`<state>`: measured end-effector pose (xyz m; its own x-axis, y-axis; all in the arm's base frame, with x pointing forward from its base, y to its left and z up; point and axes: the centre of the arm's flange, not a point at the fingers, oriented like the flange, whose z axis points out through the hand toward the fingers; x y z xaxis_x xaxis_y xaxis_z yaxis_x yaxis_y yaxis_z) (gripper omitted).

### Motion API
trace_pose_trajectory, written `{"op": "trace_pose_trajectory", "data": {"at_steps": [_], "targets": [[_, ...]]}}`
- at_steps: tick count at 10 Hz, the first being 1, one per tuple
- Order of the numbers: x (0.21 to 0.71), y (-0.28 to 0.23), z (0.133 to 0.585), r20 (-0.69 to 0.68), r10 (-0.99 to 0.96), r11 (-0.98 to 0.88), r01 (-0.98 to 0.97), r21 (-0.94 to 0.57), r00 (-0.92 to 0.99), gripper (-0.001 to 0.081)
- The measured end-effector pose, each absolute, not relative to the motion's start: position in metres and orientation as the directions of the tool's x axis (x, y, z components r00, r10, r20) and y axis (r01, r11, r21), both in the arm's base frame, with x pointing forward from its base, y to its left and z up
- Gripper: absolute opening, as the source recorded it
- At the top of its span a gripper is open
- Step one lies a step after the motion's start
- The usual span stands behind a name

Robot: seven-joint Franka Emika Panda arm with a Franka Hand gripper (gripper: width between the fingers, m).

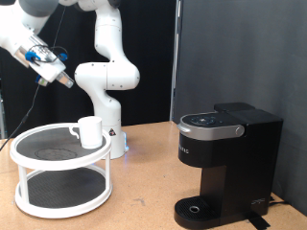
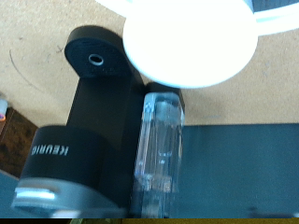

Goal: Make a cup of coffee with the keurig machine

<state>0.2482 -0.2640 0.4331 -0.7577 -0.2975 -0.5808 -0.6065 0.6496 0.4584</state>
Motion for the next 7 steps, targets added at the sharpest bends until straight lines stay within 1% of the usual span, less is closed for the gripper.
{"op": "trace_pose_trajectory", "data": {"at_steps": [1, 2, 3, 4, 5, 6, 7], "targets": [[0.247, -0.262, 0.422, -0.576, -0.305, 0.655, -0.606, 0.451, -0.758, 0.0113], [0.246, -0.260, 0.412, -0.572, -0.313, 0.662, -0.606, 0.441, -0.758, 0.0316], [0.246, -0.259, 0.403, -0.568, -0.320, 0.671, -0.605, 0.429, -0.758, 0.0451], [0.245, -0.258, 0.395, -0.562, -0.329, 0.679, -0.604, 0.417, -0.759, 0.0451], [0.243, -0.256, 0.386, -0.555, -0.338, 0.688, -0.602, 0.406, -0.760, 0.0648], [0.242, -0.255, 0.377, -0.547, -0.348, 0.695, -0.601, 0.395, -0.761, 0.0708], [0.241, -0.253, 0.370, -0.544, -0.353, 0.697, -0.601, 0.390, -0.762, 0.0708]]}}
